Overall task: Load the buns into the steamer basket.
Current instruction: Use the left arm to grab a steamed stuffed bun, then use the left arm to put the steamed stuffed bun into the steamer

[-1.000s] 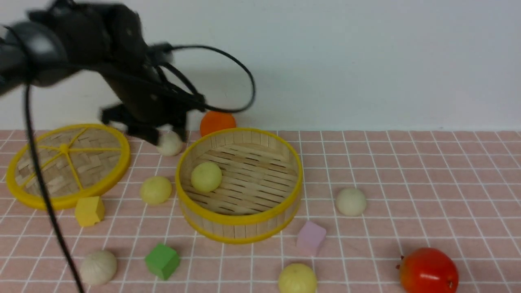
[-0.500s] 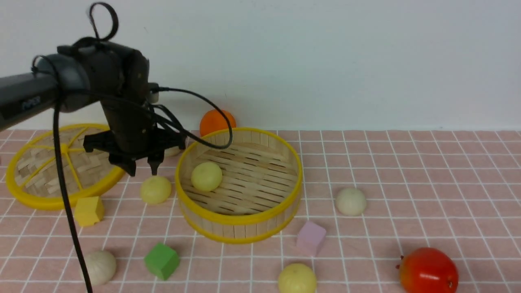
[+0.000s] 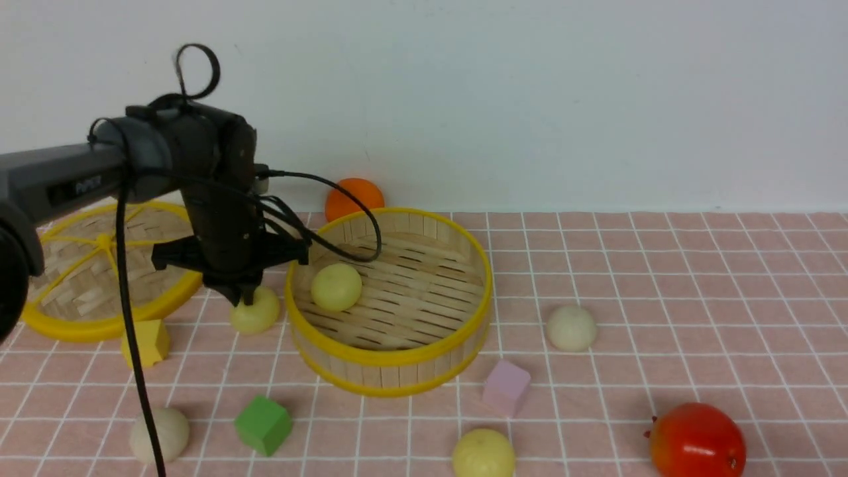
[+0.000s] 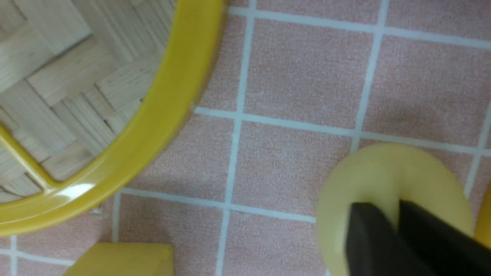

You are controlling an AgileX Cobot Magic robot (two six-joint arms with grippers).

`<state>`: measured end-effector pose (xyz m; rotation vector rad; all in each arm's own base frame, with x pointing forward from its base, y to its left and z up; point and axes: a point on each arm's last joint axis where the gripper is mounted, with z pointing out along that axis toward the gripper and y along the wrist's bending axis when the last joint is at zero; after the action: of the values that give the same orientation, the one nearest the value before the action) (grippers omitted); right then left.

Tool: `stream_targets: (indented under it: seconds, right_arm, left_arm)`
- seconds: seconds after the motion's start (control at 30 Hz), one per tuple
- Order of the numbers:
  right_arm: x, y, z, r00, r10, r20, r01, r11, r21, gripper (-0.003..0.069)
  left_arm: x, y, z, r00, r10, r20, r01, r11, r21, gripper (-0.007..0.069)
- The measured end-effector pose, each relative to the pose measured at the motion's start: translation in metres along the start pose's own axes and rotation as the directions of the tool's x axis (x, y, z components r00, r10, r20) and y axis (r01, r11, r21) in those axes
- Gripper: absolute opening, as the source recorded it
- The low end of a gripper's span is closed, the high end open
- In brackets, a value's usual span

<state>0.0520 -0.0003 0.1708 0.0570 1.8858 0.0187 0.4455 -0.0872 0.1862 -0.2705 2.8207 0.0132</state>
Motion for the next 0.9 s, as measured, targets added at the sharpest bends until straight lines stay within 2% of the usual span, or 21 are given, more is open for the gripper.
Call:
stream_targets:
  seconds: [0.17, 0.2, 0.23, 0.3, 0.43, 0.63, 0.9]
  right_arm:
    - [0.000, 0.000, 0.000, 1.000, 0.000, 0.000, 0.000, 1.000, 0.000, 0.0239]
    - [0.000, 0.000, 0.000, 1.000, 0.000, 0.000, 0.000, 1.000, 0.000, 0.0239]
    - [0.000, 0.000, 0.000, 1.000, 0.000, 0.000, 0.000, 1.000, 0.000, 0.0239]
    - [0.000, 0.000, 0.000, 1.000, 0.000, 0.000, 0.000, 1.000, 0.000, 0.0239]
    - [0.000, 0.000, 0.000, 1.000, 0.000, 0.000, 0.000, 1.000, 0.000, 0.0239]
    - [0.000, 0.000, 0.000, 1.000, 0.000, 0.000, 0.000, 1.000, 0.000, 0.0239]
    - [0.000, 0.000, 0.000, 1.000, 0.000, 0.000, 0.000, 1.000, 0.000, 0.0239]
  left_arm:
    - [-0.011, 0.008, -0.041, 0.999, -0.042, 0.011, 0.041, 0.996, 0.073, 0.0013]
    - [-0.013, 0.007, -0.068, 0.998, -0.045, 0.040, 0.039, 0.990, 0.133, 0.0013]
    - [-0.013, 0.007, -0.068, 0.998, -0.048, 0.036, 0.043, 0.989, 0.139, 0.0013]
    - [-0.006, -0.011, -0.103, 0.998, -0.006, 0.062, -0.011, 0.963, 0.268, 0.0013]
    - [0.015, -0.043, -0.111, 0.997, 0.071, 0.007, -0.069, 0.928, 0.367, 0.0013]
    - [0.049, -0.074, -0.083, 0.988, 0.148, -0.051, -0.118, 0.919, 0.376, 0.0013]
    - [0.053, -0.087, -0.048, 0.992, 0.117, -0.049, -0.091, 0.926, 0.366, 0.0039]
